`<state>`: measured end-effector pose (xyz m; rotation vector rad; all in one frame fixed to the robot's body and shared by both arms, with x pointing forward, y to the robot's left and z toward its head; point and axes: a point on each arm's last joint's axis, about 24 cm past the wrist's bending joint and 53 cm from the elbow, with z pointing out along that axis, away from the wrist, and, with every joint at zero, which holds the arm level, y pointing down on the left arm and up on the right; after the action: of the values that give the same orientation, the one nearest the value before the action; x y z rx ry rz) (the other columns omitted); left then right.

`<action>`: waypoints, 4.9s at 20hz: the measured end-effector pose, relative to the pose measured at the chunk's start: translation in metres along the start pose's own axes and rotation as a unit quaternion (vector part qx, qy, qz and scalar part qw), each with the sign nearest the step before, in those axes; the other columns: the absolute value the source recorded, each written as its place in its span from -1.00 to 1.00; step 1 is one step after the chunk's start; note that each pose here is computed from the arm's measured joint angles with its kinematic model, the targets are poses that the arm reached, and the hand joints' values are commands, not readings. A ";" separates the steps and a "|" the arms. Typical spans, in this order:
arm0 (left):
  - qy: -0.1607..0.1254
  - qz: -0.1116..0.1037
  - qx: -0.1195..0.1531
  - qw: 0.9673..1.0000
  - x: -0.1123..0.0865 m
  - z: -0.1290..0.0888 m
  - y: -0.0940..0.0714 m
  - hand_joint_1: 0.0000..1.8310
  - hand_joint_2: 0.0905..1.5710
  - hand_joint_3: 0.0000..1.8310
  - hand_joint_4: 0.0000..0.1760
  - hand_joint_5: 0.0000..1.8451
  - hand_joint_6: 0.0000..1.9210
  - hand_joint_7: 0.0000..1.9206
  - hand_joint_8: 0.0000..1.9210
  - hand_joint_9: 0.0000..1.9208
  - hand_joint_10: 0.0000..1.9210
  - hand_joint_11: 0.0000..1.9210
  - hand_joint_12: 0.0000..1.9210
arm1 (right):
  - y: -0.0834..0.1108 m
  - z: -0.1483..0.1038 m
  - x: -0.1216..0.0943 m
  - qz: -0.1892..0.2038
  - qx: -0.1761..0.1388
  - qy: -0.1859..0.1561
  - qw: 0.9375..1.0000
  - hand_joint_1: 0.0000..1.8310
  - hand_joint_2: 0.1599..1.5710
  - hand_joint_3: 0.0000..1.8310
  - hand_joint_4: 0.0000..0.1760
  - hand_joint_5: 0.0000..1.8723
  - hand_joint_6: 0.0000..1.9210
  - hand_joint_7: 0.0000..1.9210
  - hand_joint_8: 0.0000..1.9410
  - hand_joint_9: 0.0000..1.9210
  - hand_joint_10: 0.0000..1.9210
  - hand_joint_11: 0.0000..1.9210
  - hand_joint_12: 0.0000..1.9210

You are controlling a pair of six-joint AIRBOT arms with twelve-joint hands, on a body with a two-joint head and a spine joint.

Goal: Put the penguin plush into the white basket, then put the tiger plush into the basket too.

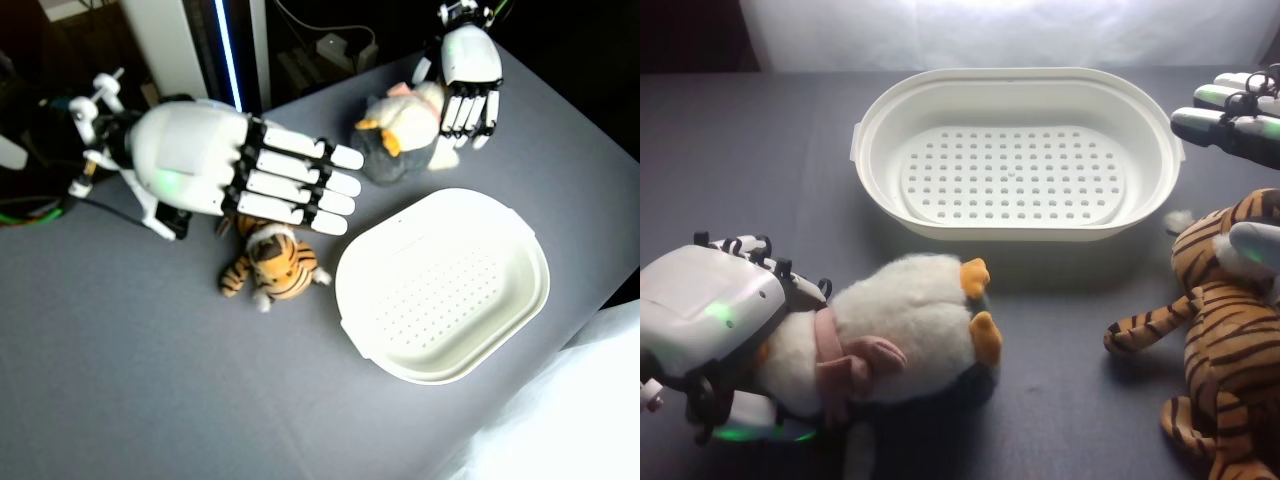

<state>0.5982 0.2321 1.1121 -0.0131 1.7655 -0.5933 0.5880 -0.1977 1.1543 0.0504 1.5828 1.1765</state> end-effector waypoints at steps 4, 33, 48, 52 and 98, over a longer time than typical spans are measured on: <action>-0.027 -0.027 0.024 0.999 -0.029 -0.007 -0.006 0.34 0.24 -1.00 -1.00 0.38 -0.58 0.06 0.14 0.03 0.35 -0.05 0.70 | 0.000 0.000 0.000 0.000 0.000 0.000 1.000 -0.61 0.72 -1.00 -0.21 -0.69 -1.00 -0.79 -1.00 -0.80 -0.99 -0.79 -0.94; -0.069 0.013 -0.011 0.997 -0.109 0.122 0.004 0.12 0.10 -1.00 -1.00 -0.37 -1.00 -0.30 -1.00 -0.19 -0.93 -0.59 0.10 | -0.013 -0.005 0.005 0.000 0.018 0.007 1.000 -0.64 0.69 -1.00 0.13 -0.77 -1.00 -0.75 -1.00 -0.78 -1.00 -0.77 -0.97; -0.100 0.039 0.043 0.993 -0.097 0.063 -0.033 -0.18 -0.07 -1.00 1.00 -1.00 -1.00 -1.00 -1.00 -1.00 -1.00 -1.00 -1.00 | 0.014 -0.009 0.005 0.023 -0.023 0.022 0.999 -0.29 0.31 -1.00 1.00 -0.95 -1.00 -0.84 -1.00 -0.77 -0.99 -0.69 -0.93; -0.129 -0.013 0.106 0.986 -0.111 0.039 -0.054 -0.33 -0.11 -1.00 1.00 -1.00 -1.00 -1.00 -1.00 -1.00 -1.00 -1.00 -1.00 | 0.030 -0.021 0.014 0.008 -0.038 0.060 0.997 -0.23 0.27 -1.00 1.00 -1.00 -1.00 -0.92 -1.00 -0.81 -1.00 -0.67 -0.92; -0.144 -0.051 0.157 0.976 -0.109 0.001 -0.069 -0.30 0.10 -0.99 1.00 -1.00 -1.00 -1.00 -1.00 -1.00 -1.00 -1.00 -1.00 | 0.026 0.084 -0.035 -0.070 -0.060 -0.073 0.993 0.48 0.48 -1.00 -1.00 -0.09 0.14 -0.21 0.44 -0.29 0.55 -0.46 0.54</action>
<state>0.6095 0.2057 1.2380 0.0280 1.3824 -0.8955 0.6518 -0.1509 1.2061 -0.0507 1.3635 1.1300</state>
